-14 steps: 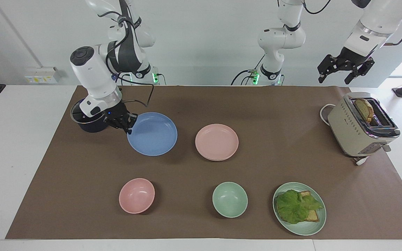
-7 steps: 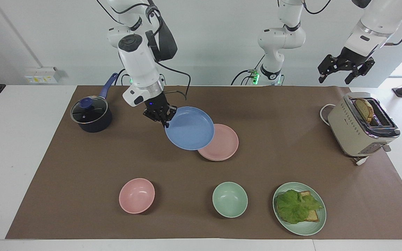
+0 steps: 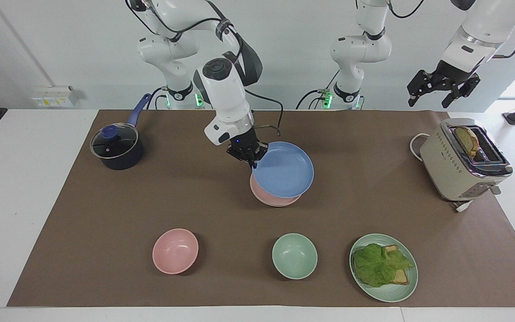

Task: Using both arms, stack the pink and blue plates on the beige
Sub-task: 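Carry the blue plate with the right gripper over the pink plate, then lower the blue plate onto the pink plate and open the right gripper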

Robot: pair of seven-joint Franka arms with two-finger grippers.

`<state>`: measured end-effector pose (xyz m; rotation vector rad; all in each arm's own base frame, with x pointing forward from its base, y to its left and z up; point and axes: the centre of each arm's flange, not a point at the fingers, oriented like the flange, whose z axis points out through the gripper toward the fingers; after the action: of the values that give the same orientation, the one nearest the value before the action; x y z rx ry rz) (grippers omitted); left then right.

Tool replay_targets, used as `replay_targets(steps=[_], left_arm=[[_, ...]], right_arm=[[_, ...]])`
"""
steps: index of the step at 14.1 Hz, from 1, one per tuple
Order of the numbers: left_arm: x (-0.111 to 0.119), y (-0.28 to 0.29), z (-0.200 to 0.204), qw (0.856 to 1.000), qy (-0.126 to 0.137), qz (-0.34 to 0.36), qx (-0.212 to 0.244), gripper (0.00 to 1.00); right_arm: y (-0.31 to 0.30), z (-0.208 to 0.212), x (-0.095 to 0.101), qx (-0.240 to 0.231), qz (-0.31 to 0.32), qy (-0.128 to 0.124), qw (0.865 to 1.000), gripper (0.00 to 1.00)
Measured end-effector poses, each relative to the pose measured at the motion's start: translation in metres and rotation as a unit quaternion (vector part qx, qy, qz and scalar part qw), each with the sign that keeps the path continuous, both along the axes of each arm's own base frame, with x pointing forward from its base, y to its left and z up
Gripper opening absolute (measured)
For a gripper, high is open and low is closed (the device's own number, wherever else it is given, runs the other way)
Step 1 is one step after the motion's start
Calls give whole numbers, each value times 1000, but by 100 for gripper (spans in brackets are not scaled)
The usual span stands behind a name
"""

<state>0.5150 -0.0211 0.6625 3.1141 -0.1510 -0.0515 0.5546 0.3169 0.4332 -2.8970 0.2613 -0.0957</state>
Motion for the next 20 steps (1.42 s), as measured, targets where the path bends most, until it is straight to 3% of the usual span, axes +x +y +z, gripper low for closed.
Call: replay_targets(steps=[4,10,15,16,20], left_arm=[[0,0,0,1000,0,0,0,100],[0,0,0,1000,0,0,0,100],[0,0,0,1000,0,0,0,100],[0,0,0,1000,0,0,0,100],[0,0,0,1000,0,0,0,100]], right_arm=[[7,-39,-22,-18,23,28,999,5],[-2,-73,-29,-18,43,9,999,5],[-2,-76,-27,-13,40,-5,999,5],[-2,-75,-27,-12,40,-5,999,10],[-2,-73,-25,-10,39,-12,999,54]])
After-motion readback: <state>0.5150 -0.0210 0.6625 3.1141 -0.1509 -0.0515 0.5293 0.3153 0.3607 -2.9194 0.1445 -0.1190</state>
